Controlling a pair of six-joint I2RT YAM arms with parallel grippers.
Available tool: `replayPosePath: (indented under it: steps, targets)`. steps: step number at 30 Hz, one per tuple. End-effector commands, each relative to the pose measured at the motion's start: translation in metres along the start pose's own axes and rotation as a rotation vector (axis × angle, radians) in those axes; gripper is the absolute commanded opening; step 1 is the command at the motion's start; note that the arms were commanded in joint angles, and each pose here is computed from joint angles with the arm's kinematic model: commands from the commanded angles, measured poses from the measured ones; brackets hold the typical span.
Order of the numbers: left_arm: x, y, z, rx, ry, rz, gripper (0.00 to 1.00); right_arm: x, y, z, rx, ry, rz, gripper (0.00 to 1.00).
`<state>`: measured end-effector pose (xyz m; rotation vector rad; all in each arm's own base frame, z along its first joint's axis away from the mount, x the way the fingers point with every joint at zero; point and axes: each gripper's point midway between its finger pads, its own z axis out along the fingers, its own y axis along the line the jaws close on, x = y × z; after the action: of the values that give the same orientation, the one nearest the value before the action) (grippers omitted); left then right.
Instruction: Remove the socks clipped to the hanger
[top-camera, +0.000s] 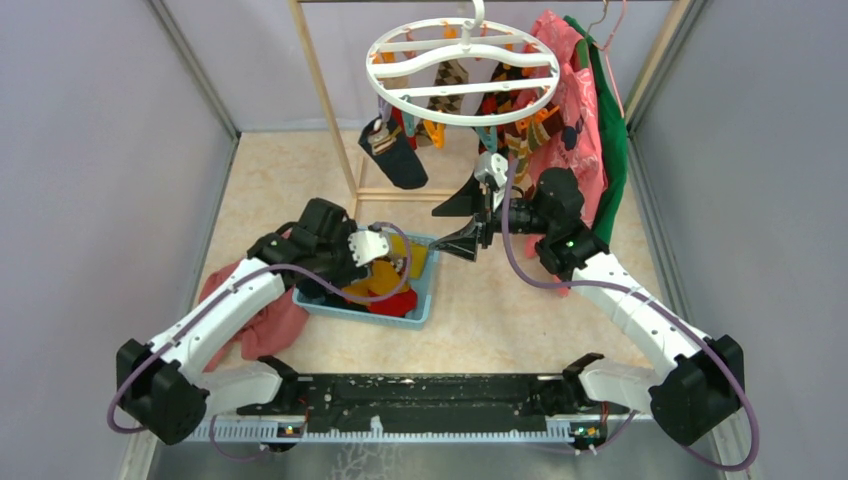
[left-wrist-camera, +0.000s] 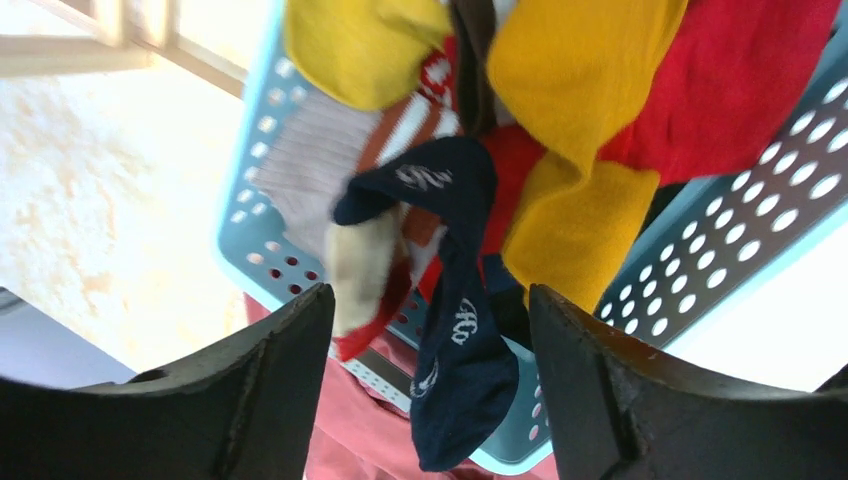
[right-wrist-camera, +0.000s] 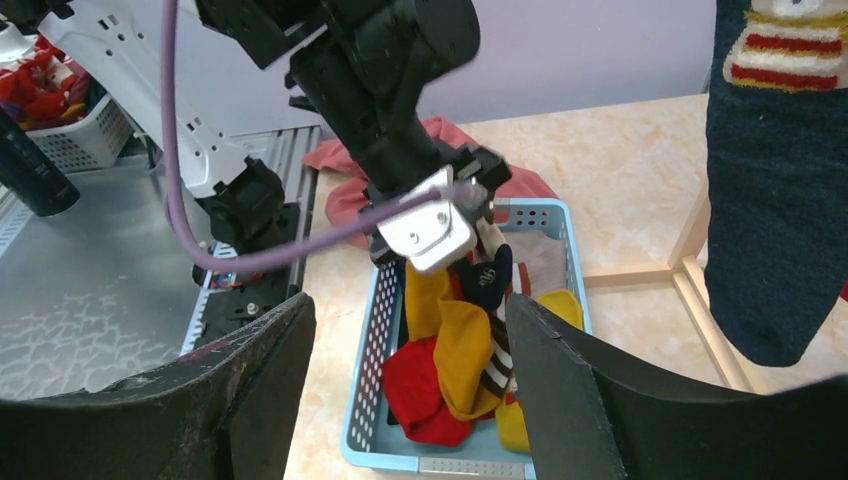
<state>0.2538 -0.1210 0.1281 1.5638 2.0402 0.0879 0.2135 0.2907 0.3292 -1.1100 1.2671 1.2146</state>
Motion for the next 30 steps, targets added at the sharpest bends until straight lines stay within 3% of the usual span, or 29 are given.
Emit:
replayPosePath:
  steps: [1, 5, 9, 21, 30]
  targets:
    - [-0.056, 0.023, -0.043, -0.058, -0.245, -0.028, 0.82, -0.012, 0.001, -0.003, 0.007, -0.029, -0.060, 0.70]
    - [-0.088, 0.036, -0.077, -0.093, -0.388, -0.043, 0.94, -0.011, 0.000, -0.003, 0.008, -0.027, -0.059, 0.71]
    - [-0.115, 0.052, -0.107, -0.138, -0.503, -0.071, 0.99, -0.011, 0.000, -0.003, 0.009, -0.028, -0.058, 0.71]
    - [-0.188, 0.134, -0.180, -0.329, -0.840, -0.295, 0.99, -0.009, 0.001, -0.004, 0.010, -0.027, -0.062, 0.71]
    - [-0.206, 0.175, -0.175, -0.295, -0.960, -0.407, 0.96, -0.008, 0.001, -0.001, -0.006, -0.039, -0.038, 0.71]
